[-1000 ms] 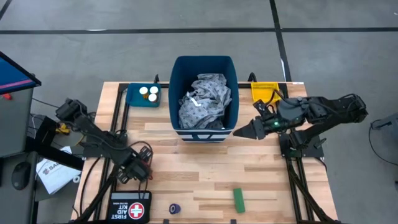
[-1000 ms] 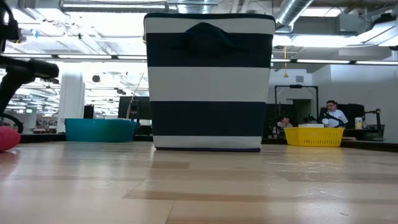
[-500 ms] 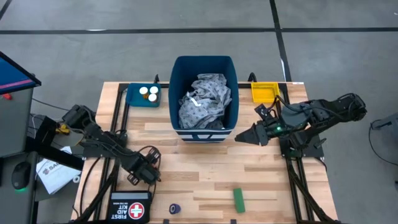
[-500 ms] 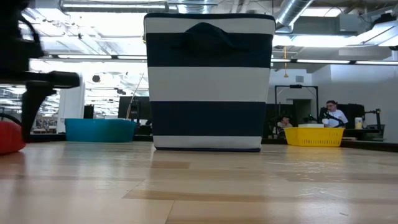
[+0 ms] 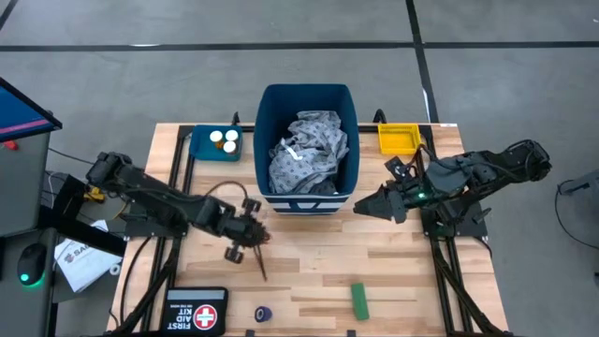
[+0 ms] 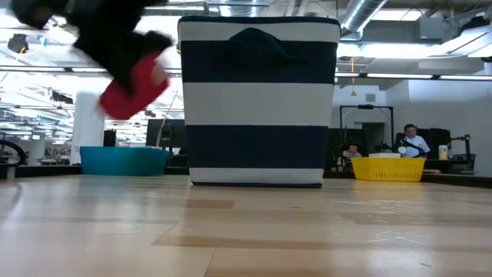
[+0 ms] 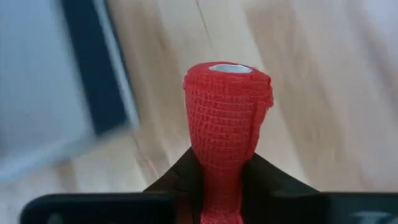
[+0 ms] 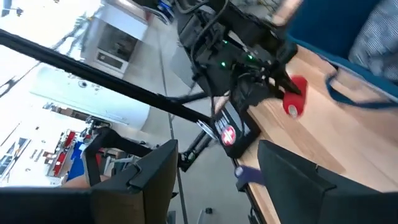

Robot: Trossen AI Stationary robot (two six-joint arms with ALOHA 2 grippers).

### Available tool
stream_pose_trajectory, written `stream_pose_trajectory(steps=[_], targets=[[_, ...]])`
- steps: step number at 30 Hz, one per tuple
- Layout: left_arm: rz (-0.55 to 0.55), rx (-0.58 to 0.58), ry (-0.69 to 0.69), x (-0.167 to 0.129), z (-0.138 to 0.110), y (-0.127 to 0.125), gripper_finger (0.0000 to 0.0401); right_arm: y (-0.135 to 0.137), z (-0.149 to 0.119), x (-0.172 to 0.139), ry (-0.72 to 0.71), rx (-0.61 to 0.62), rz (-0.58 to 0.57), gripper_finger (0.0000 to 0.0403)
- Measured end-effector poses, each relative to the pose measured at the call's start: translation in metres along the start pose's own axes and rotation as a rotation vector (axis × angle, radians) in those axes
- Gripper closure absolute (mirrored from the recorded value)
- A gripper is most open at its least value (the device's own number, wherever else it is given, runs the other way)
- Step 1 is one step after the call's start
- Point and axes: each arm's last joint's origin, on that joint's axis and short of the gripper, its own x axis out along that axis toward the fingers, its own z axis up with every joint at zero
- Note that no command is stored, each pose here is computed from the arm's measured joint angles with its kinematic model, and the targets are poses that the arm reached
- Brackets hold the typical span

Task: Pick & place medical supplies in basket/bin
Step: Put the red bandage into the yellow bin

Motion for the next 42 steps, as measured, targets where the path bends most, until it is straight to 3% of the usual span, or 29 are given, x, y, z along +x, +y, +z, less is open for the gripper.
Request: stream_pose_trajectory(steps=[5, 11, 14, 20, 23, 31, 42], targets=[[0.014, -0.09, -0.258, -0.041, 0.046, 0.014, 0.0313, 0.012, -0.005, -0.003, -0.055, -0.113, 0.072, 0.0184], [0.022, -0.169, -0.457, -0.078, 0.094, 0.027, 0.0333, 0.031, -0.014, -0.007, -0.097, -0.241, 0.209, 0.0184], [0.06, -0.176, -0.484, -0.083, 0.114, 0.03, 0.0337, 0.035, -0.019, -0.007, -0.093, -0.316, 0.246, 0.0184], [0.072, -0.234, -0.447, -0.065, 0.141, 0.038, 0.0329, 0.035, -0.033, -0.002, -0.007, -0.466, 0.248, 0.0184], [0.075, -0.296, -0.437, -0.061, 0.151, 0.047, 0.033, 0.032, -0.041, 0.002, 0.051, -0.525, 0.21, 0.0184], [0.055, -0.447, -0.467, -0.065, 0.16, 0.07, 0.0329, 0.029, -0.052, 0.027, 0.252, -0.759, -0.042, 0.0184], [-0.068, -0.516, -0.565, -0.07, 0.169, 0.066, 0.0332, 0.042, -0.037, 0.061, 0.337, -0.94, -0.199, 0.0184]])
